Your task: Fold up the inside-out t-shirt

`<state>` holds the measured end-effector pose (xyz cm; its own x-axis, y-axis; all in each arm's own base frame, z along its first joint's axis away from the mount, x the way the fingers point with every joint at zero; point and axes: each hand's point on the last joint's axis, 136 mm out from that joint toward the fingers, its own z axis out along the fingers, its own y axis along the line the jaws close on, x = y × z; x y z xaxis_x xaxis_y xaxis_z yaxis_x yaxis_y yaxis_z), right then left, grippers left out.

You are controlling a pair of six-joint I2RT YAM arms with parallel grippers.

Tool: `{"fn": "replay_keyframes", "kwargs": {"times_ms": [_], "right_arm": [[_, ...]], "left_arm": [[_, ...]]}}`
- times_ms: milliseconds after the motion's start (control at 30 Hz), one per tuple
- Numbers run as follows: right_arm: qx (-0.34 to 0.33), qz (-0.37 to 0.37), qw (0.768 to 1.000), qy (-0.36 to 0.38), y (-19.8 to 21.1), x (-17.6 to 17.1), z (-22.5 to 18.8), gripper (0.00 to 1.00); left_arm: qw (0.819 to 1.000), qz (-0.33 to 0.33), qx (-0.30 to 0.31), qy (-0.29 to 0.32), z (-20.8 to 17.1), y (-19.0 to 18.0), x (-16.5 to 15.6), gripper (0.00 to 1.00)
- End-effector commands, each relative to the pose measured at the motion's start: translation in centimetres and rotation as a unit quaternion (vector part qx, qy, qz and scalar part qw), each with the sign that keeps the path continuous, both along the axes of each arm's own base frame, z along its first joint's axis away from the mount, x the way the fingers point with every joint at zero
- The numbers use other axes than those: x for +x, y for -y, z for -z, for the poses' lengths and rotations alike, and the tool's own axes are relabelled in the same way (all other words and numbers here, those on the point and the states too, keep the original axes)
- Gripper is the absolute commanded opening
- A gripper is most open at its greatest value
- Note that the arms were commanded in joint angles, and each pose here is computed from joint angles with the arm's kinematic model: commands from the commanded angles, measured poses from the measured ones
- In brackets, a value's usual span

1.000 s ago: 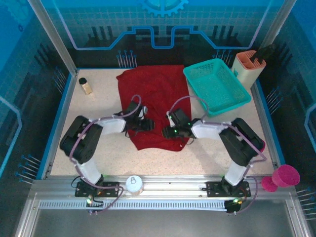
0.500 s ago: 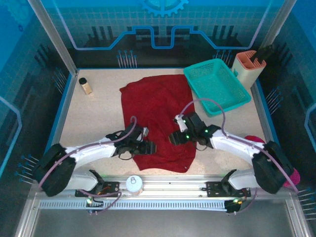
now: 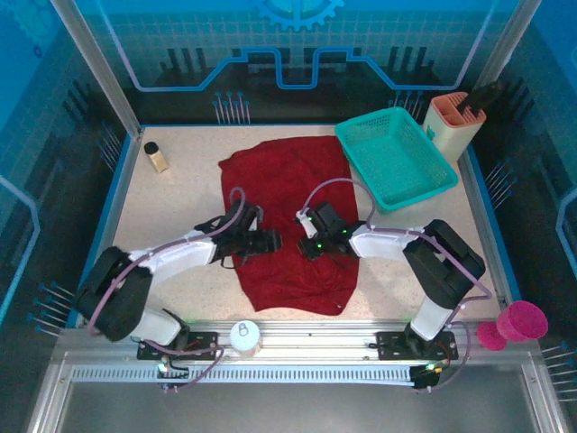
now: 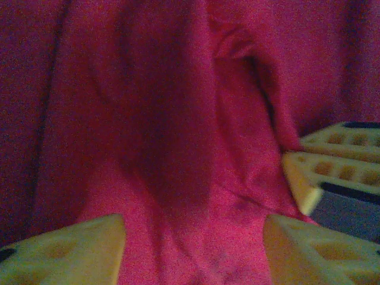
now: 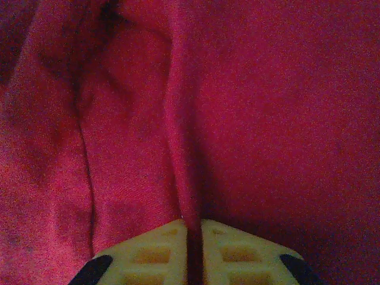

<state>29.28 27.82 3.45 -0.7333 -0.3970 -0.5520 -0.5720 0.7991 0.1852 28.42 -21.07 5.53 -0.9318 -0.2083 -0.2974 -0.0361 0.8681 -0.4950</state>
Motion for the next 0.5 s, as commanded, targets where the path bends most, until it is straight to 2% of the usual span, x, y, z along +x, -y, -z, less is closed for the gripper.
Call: {"fn": "replay_keyframes", "kwargs": {"times_ms": [0, 33, 67, 100, 133, 333, 467], "right_arm": [[0.034, 0.009, 0.998, 0.046, -0.7, 1.1, -4.0, 0.01], [0.040, 0.004, 0.998, 0.045, -0.7, 0.8, -4.6, 0.00], [0.041, 0.004, 0.998, 0.046, -0.4, 0.7, -5.1, 0.00], [0.038, 0.007, 0.998, 0.043, 0.0, 0.5, -5.3, 0.00], [0.047, 0.010, 0.998, 0.049, 0.0, 1.1, -6.8, 0.00], [0.030, 0.058, 0.997, 0.047, 3.4, 3.4, -7.6, 0.00], [0.051, 0.022, 0.997, 0.047, 3.1, 2.8, -9.1, 0.00]], "left_arm": [[0.999, 0.020, 0.003, 0.049, -0.7, 1.3, 2.9, 0.43], [0.998, 0.024, 0.015, 0.052, -0.2, 1.1, 3.1, 0.21], [0.998, 0.025, 0.030, 0.055, 0.1, 0.7, 3.2, 0.06], [0.997, 0.033, 0.037, 0.062, 0.2, 0.5, 3.0, 0.00], [0.996, 0.042, 0.039, 0.071, 0.0, 0.3, 2.7, 0.00], [0.989, 0.116, 0.009, 0.088, -2.5, 0.2, -2.1, 0.00], [0.985, 0.144, 0.026, 0.086, -3.6, -0.5, -5.7, 0.00]]}}
